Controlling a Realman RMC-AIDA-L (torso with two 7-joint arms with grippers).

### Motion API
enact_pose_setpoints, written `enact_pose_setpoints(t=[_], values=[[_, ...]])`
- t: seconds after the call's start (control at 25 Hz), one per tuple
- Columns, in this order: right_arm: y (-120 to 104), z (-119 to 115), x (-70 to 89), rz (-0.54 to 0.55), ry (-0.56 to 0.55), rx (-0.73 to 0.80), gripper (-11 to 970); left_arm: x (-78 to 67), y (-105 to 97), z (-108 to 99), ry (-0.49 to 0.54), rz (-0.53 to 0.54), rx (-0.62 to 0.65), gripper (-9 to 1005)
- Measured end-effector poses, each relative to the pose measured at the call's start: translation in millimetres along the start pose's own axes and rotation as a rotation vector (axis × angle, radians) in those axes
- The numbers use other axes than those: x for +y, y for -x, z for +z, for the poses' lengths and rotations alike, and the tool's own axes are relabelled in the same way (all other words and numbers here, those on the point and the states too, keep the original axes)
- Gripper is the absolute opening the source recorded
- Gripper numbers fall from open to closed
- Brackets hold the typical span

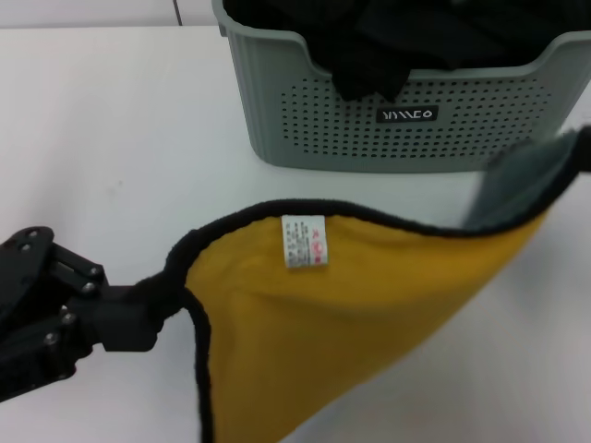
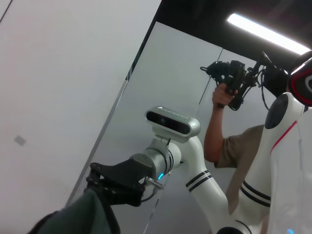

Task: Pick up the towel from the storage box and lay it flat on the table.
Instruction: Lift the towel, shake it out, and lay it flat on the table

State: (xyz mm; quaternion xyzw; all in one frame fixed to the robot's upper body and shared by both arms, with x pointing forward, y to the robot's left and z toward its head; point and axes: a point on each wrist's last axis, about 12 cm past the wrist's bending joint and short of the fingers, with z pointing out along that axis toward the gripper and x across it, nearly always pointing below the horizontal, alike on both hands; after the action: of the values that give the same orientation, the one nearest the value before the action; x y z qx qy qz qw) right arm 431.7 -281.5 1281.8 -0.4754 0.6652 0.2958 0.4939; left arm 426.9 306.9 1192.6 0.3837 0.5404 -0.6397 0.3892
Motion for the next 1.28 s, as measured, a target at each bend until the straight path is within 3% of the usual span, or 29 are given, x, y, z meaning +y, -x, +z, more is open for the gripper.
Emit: enact_pose_setpoints(t=[0.2, 0.44, 0.68, 0.88, 1.12, 1.16, 1.28], values=[[-3.1, -12.8, 8.3, 0.03, 0.037, 0.014, 31, -6.4, 3.6, 0.1, -0.002, 0.008, -0.005, 27], [-12.4, -19.3, 28.5, 0.066, 0.161, 0.037, 32, -20.0, -9.7, -7.5, 0.044, -0.027, -0.022, 29], [-22.0, -29.4, 43.0, 0.132, 0.221, -0.036, 33, -28.1, -20.2, -11.1, 0.074, -0.043, -0.04, 32], [-30.7, -33.7, 45.0, 0.192, 0.299, -0.112, 34, -28.3, -26.6, -13.1, 0.083, -0.075, -0.056, 34], [-72.8, -33.3, 23.5, 0.355, 0.285, -0.192, 35, -3.1, -48.7, -25.5, 0.136, -0.184, -0.11, 36], [-81.8, -31.7, 18.8, 0.385, 0.281, -0.202, 35, 18.0, -60.3, -28.2, 0.155, -0.247, -0.122, 36], [-104.9, -18.4, 3.9, 0.447, 0.281, -0.214, 35, 38.6, -68.5, -25.7, 0.164, -0.267, -0.128, 38]])
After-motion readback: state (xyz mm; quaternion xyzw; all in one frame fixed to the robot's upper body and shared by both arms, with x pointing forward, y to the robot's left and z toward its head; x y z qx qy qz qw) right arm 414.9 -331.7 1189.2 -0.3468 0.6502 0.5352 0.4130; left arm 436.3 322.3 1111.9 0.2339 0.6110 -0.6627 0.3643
